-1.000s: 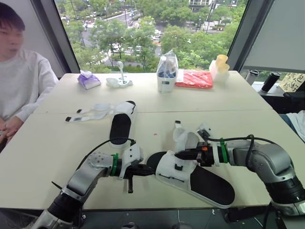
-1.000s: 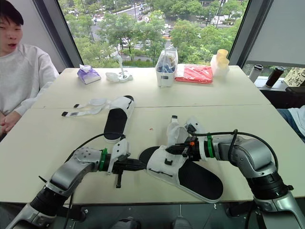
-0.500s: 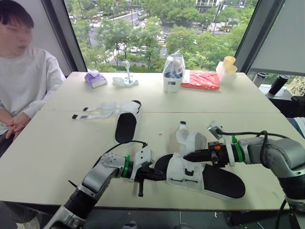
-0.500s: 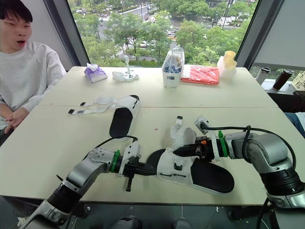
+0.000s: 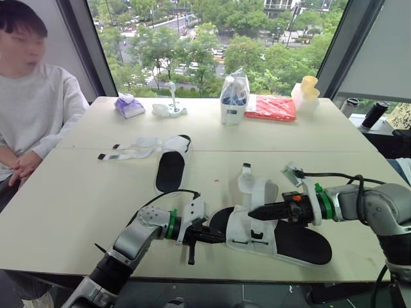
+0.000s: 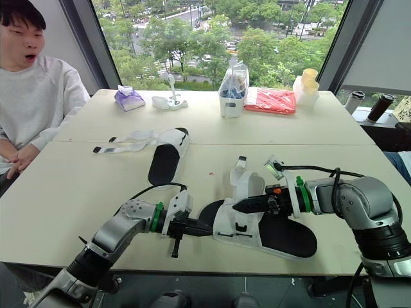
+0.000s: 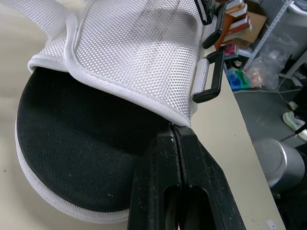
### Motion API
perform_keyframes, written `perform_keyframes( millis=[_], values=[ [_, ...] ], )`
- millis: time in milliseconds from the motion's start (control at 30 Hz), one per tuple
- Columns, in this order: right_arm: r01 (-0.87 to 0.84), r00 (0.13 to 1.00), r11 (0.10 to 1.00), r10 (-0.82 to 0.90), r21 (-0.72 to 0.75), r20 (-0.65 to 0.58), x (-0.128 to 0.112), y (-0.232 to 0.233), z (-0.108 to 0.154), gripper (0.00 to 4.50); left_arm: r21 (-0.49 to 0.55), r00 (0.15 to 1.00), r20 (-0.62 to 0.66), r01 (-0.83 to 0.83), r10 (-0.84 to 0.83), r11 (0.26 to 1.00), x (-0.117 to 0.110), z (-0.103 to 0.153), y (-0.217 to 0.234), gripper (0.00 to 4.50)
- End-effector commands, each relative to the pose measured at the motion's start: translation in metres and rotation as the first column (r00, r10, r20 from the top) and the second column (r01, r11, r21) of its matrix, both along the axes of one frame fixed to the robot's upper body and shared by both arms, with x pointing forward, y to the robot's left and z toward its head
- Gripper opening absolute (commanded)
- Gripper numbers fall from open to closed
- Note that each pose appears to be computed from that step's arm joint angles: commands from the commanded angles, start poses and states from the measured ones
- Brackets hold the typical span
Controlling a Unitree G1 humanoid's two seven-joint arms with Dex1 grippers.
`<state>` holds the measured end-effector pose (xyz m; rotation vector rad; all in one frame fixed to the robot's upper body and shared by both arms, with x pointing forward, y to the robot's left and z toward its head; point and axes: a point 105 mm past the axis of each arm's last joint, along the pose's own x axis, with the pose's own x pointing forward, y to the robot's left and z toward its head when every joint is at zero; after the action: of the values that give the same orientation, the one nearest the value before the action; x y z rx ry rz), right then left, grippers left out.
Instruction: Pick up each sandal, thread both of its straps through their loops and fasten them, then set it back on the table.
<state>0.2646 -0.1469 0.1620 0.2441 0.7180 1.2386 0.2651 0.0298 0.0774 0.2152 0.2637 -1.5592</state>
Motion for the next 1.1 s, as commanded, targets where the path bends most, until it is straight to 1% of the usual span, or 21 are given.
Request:
perform_keyframes(
  millis=[33, 200, 467, 533, 633, 733, 800, 1100],
  values=[
    [-0.017, 0.999, 1.000, 0.017, 0.005, 0.040, -0.001, -0.001, 0.009, 0.04, 0.069, 0.998, -0.065, 0.023, -0.018, 0.997, -0.012, -0.025, -0.004, 0.00],
    [-0.011, 0.999, 1.000, 0.011, -0.010, 0.035, -0.001, -0.003, 0.003, 0.04, 0.067, 0.998, -0.064, 0.018, -0.014, 0.998, -0.012, -0.024, -0.003, 0.00],
    [-0.044, 0.999, 0.998, 0.044, -0.037, 0.002, -0.014, -0.002, -0.011, 0.04, 0.066, 0.998, -0.061, 0.009, -0.005, 0.998, -0.011, -0.024, -0.003, 0.00],
    [-0.043, 0.999, 0.999, 0.043, -0.022, -0.003, -0.014, -0.001, -0.010, 0.04, 0.066, 0.998, -0.061, 0.005, -0.001, 0.998, -0.010, -0.025, -0.003, 0.00],
    [-0.038, 0.999, 0.997, 0.039, -0.062, 0.012, -0.013, -0.004, -0.015, 0.04, 0.067, 0.998, -0.059, 0.000, 0.004, 0.998, -0.009, -0.025, -0.003, 0.00],
    [-0.058, 0.997, 0.990, 0.065, -0.129, 0.049, -0.015, -0.006, -0.023, 0.04, 0.067, 0.998, -0.059, -0.005, 0.009, 0.998, -0.009, -0.025, -0.002, 0.00],
    [-0.074, 0.994, 0.986, 0.085, -0.148, 0.066, -0.016, -0.006, -0.024, 0.04, 0.065, 0.998, -0.063, -0.008, 0.012, 0.998, -0.009, -0.025, -0.002, 0.00],
    [-0.094, 0.988, 0.983, 0.111, -0.155, 0.106, -0.019, 0.000, -0.015, 0.04, 0.063, 0.997, -0.078, -0.002, 0.007, 0.998, -0.010, -0.026, -0.003, 0.00]
  ],
)
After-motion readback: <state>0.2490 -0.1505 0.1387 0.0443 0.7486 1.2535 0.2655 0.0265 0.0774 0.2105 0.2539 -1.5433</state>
